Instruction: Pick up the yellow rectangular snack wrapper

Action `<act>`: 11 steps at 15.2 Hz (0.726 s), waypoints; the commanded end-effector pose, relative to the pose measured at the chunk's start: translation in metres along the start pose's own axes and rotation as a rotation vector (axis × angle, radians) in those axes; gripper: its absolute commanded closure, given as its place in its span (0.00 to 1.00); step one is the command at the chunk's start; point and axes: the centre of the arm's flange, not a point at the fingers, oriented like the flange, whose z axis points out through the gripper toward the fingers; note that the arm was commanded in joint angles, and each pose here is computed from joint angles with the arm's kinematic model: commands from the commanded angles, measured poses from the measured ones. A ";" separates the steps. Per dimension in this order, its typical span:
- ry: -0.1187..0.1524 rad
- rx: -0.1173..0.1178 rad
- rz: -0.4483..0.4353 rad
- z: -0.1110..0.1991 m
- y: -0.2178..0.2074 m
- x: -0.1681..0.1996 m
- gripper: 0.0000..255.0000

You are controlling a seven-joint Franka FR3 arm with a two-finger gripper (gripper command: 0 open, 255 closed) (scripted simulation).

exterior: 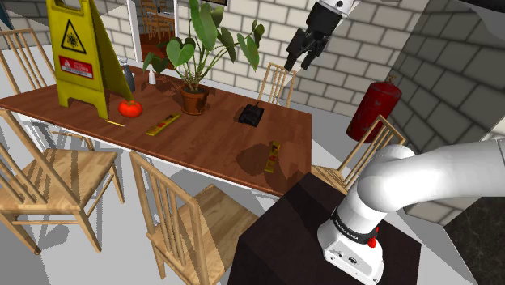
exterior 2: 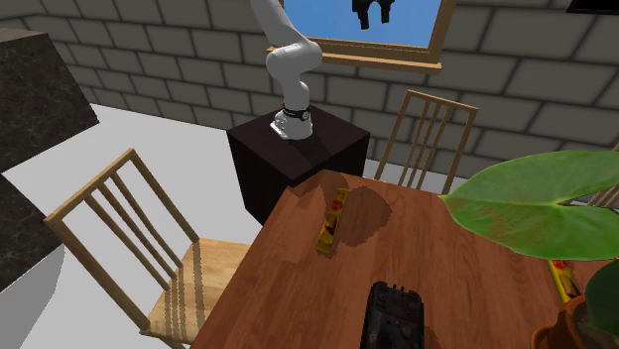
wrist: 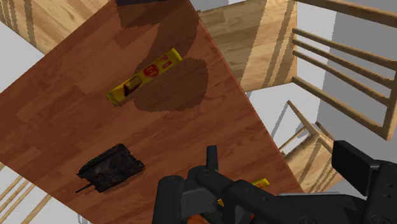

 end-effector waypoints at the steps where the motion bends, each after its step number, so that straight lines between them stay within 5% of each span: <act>1: 0.000 0.000 0.000 0.000 0.000 0.000 0.00; 11: -0.055 -0.051 0.222 0.119 0.041 0.041 0.00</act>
